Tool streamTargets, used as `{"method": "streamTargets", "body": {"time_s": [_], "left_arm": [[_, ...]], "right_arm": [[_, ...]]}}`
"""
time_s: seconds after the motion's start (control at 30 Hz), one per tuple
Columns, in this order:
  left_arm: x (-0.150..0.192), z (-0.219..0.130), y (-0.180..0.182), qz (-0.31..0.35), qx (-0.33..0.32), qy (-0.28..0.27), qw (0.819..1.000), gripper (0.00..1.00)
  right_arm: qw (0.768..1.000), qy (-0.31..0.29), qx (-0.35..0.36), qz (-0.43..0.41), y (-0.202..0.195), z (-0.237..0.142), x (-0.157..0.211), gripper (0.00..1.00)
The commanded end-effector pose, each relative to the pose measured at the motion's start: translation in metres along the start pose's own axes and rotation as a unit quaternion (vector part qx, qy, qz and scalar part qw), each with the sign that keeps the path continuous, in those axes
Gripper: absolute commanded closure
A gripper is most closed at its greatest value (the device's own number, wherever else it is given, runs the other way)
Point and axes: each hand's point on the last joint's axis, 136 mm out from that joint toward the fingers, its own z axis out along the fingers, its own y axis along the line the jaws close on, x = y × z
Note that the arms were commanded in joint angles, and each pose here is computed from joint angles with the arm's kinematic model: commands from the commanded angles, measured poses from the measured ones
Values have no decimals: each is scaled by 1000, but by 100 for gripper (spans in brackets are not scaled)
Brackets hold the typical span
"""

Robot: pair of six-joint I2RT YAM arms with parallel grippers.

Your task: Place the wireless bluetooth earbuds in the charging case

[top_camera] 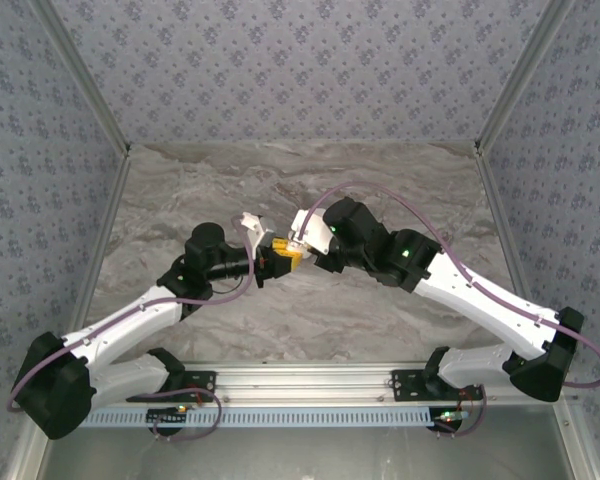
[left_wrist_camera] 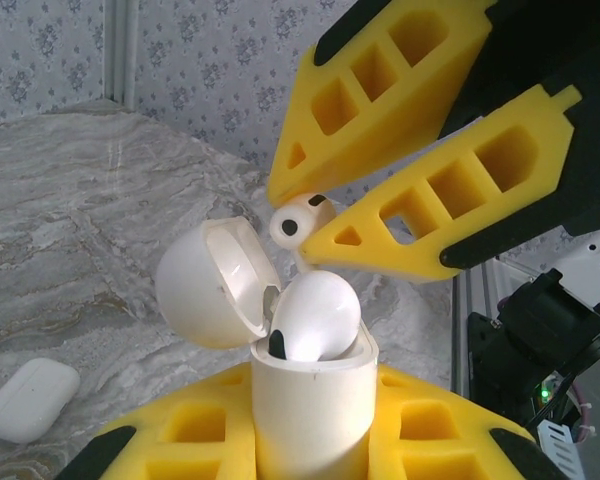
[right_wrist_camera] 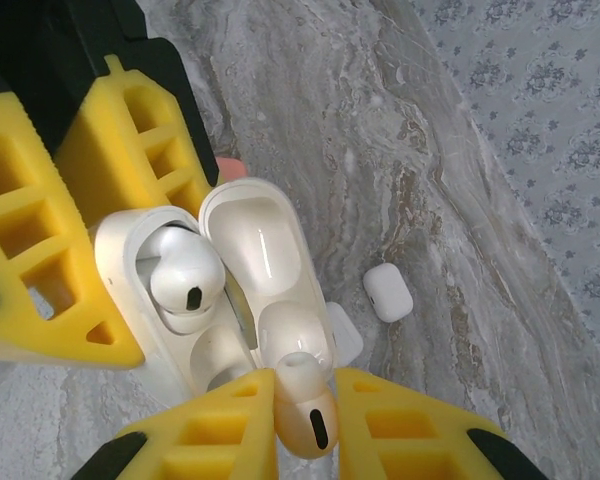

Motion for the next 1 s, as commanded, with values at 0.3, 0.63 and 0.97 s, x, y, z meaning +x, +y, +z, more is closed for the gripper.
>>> {"method": "streamTargets", "body": {"time_s": [0.3,0.63,0.97], "left_arm": [[-23,1,-7,26,8,-24,999,100],[-23,1,-8,26,11,-27,999,100],[-25,0,-8,26,11,-38,999,100]], "right_arm": [[999,-6,-45,10,17,0,-5,79],[995,-16,-79,52,19,0,-14,75],[984,-51,-120,125,4,-11,-26,60]]}}
